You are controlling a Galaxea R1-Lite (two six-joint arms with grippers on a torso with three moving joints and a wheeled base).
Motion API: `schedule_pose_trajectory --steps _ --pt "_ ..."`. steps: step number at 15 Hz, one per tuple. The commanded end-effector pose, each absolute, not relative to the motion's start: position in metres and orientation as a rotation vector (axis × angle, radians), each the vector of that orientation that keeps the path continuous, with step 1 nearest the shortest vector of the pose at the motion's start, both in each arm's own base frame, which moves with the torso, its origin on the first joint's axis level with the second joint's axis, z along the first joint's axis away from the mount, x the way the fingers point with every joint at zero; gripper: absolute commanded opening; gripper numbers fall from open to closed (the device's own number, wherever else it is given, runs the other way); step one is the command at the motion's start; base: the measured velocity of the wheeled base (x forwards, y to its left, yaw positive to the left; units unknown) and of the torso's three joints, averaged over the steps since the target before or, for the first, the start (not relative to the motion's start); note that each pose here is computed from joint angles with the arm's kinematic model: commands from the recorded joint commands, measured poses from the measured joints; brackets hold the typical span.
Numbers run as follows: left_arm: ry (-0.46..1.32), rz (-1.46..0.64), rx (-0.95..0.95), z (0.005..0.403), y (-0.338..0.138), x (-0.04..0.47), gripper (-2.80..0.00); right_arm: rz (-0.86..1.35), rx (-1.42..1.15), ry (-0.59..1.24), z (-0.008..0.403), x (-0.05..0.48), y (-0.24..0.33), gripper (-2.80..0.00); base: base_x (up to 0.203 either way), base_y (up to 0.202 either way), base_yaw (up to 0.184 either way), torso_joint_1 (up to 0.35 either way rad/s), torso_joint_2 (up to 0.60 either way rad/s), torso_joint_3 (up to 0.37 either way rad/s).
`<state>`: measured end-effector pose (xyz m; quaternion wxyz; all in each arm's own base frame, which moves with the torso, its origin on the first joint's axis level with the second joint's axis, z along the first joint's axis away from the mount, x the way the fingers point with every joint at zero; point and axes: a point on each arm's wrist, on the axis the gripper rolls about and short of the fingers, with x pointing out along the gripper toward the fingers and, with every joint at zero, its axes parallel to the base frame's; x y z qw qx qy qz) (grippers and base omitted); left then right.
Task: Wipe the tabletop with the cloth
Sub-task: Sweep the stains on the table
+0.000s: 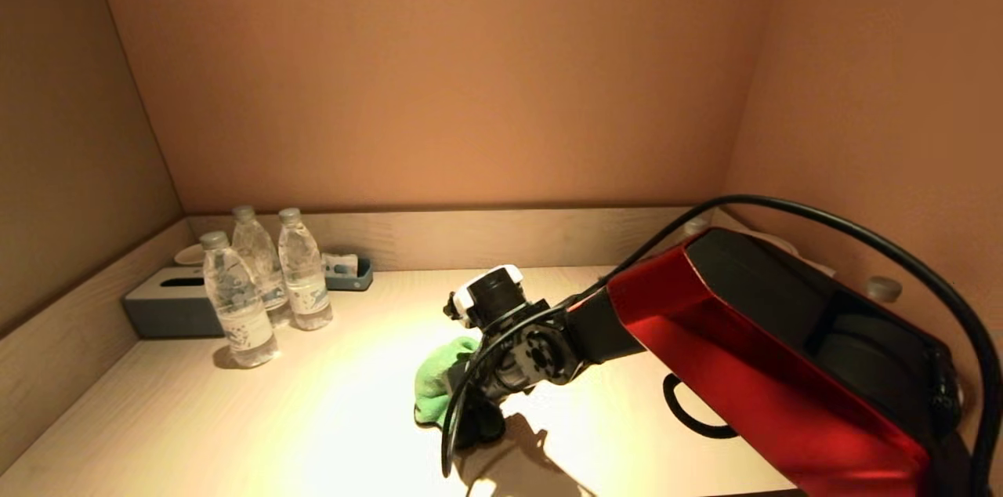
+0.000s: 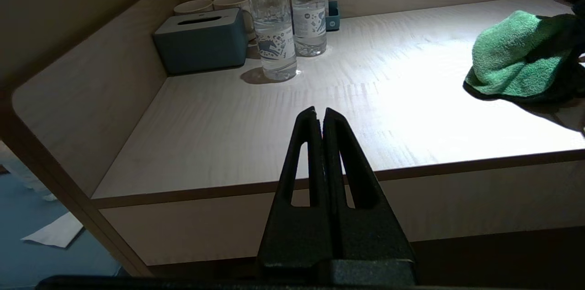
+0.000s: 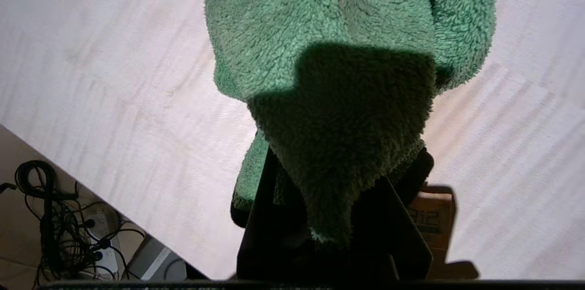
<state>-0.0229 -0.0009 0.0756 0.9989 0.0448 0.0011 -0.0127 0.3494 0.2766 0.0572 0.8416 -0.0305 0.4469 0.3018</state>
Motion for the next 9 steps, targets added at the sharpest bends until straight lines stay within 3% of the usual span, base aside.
schedule_pose_trajectory --steps 1,7,9 --pt "0.003 -0.025 0.090 0.075 -0.001 -0.023 -2.80 0.613 -0.061 0.967 0.047 0.356 0.269 -2.80 0.000 0.000 0.000 0.000 0.00 0.000" --pt "0.003 -0.025 0.090 0.075 -0.001 -0.023 -2.80 0.606 -0.064 0.964 0.047 0.358 0.268 -2.80 0.000 0.000 0.000 0.000 0.00 0.000" --pt "0.003 -0.025 0.090 0.075 -0.001 -0.023 -2.80 0.526 -0.077 0.971 0.026 0.380 0.257 -2.80 0.000 0.000 0.000 0.000 0.00 0.000"
